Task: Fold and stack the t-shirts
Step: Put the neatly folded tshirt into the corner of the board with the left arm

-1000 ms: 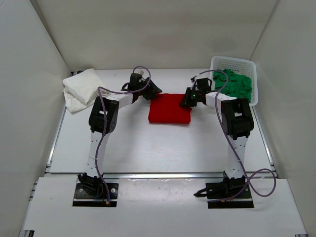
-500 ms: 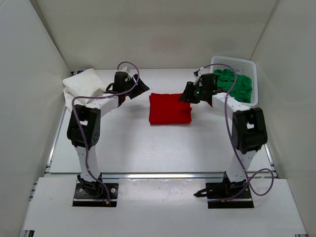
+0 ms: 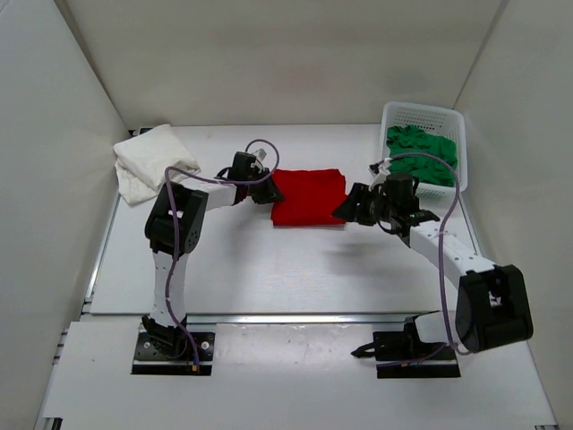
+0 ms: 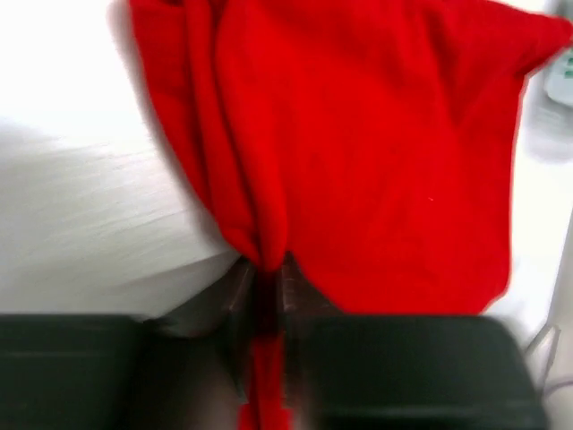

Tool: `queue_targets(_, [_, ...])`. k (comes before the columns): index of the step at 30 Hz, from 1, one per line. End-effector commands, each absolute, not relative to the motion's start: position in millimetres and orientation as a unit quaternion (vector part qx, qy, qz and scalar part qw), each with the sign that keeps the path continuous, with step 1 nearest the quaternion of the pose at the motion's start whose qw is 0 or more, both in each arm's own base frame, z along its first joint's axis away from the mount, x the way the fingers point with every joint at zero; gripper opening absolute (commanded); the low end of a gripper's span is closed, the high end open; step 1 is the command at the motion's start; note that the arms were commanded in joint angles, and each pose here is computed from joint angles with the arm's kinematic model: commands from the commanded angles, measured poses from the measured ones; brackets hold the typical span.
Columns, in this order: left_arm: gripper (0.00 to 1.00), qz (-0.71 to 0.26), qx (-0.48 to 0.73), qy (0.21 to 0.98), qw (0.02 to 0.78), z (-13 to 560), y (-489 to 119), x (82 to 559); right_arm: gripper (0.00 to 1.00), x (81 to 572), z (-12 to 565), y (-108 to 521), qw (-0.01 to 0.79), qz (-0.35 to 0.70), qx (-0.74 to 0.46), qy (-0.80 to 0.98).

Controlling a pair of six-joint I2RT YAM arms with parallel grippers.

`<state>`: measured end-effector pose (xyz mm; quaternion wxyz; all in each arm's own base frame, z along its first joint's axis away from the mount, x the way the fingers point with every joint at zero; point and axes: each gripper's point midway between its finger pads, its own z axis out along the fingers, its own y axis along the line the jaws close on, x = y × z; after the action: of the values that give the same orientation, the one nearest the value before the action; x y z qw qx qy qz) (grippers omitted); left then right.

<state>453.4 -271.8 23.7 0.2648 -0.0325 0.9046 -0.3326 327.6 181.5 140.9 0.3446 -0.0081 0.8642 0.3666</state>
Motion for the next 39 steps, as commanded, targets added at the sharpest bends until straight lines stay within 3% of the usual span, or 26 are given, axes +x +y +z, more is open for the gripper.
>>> queue_targets(1, [0.19, -0.353, -0.029, 0.908, 0.225, 5, -290, 440, 0.5, 317, 163, 179, 0.386, 0.38, -0.023, 0.84])
queue_targets(5, [0.0, -0.381, -0.017, 0.891, 0.246, 30, -323, 453, 0.5, 296, 157, 171, 0.388, 0.386, -0.015, 0.837])
queue_targets(12, [0.0, -0.411, -0.019, 0.848, 0.335, 153, -326, 535, 0.5, 271, 140, 155, 0.376, 0.378, 0.004, 0.846])
queue_targets(15, [0.0, -0.405, -0.043, 0.83, 0.38, 207, -282, 574, 0.5, 269, 138, 149, 0.375, 0.376, 0.007, 0.847])
queue_targets(17, [0.0, -0.392, -0.088, 0.817, 0.413, 236, -220, 596, 0.5, 266, 138, 148, 0.373, 0.378, 0.004, 0.847])
queue_targets(21, [0.0, -0.365, -0.161, 0.774, 0.492, 285, -98, 602, 0.5, 263, 135, 151, 0.365, 0.382, -0.002, 0.849])
queue_targets(22, [0.0, -0.345, -0.188, 0.779, 0.488, 269, -69, 599, 0.5, 261, 136, 152, 0.362, 0.384, -0.003, 0.849])
queue_targets(23, [0.11, -0.321, -0.221, 0.775, 0.497, 263, -34, 593, 0.5, 262, 135, 153, 0.362, 0.384, -0.006, 0.849])
queue_targets(24, [0.36, -0.305, -0.259, 0.77, 0.498, 249, -5, 583, 0.5, 260, 134, 156, 0.357, 0.389, -0.009, 0.849])
queue_targets(25, [0.47, -0.295, -0.286, 0.764, 0.498, 243, 14, 577, 0.5, 260, 136, 156, 0.359, 0.39, -0.012, 0.848])
queue_targets(26, [0.78, -0.293, -0.324, 0.751, 0.496, 229, 37, 561, 0.5, 258, 133, 158, 0.353, 0.394, -0.014, 0.848])
queue_targets(27, [0.99, -0.302, -0.35, 0.734, 0.497, 220, 50, 546, 0.5, 258, 135, 160, 0.355, 0.397, -0.018, 0.846])
queue_targets(30, [0.99, -0.292, -0.392, 0.707, 0.51, 210, 65, 510, 0.51, 259, 133, 157, 0.353, 0.395, -0.009, 0.848])
queue_targets(36, [0.98, -0.282, -0.372, 0.718, 0.517, 206, 16, 477, 0.49, 260, 132, 155, 0.356, 0.383, -0.001, 0.852])
queue_targets(38, [0.99, -0.284, -0.353, 0.715, 0.532, 216, -6, 469, 0.42, 263, 132, 151, 0.357, 0.371, 0.01, 0.857])
queue_targets(39, [0.99, -0.293, -0.34, 0.715, 0.536, 223, -22, 461, 0.31, 269, 137, 147, 0.369, 0.362, 0.017, 0.856])
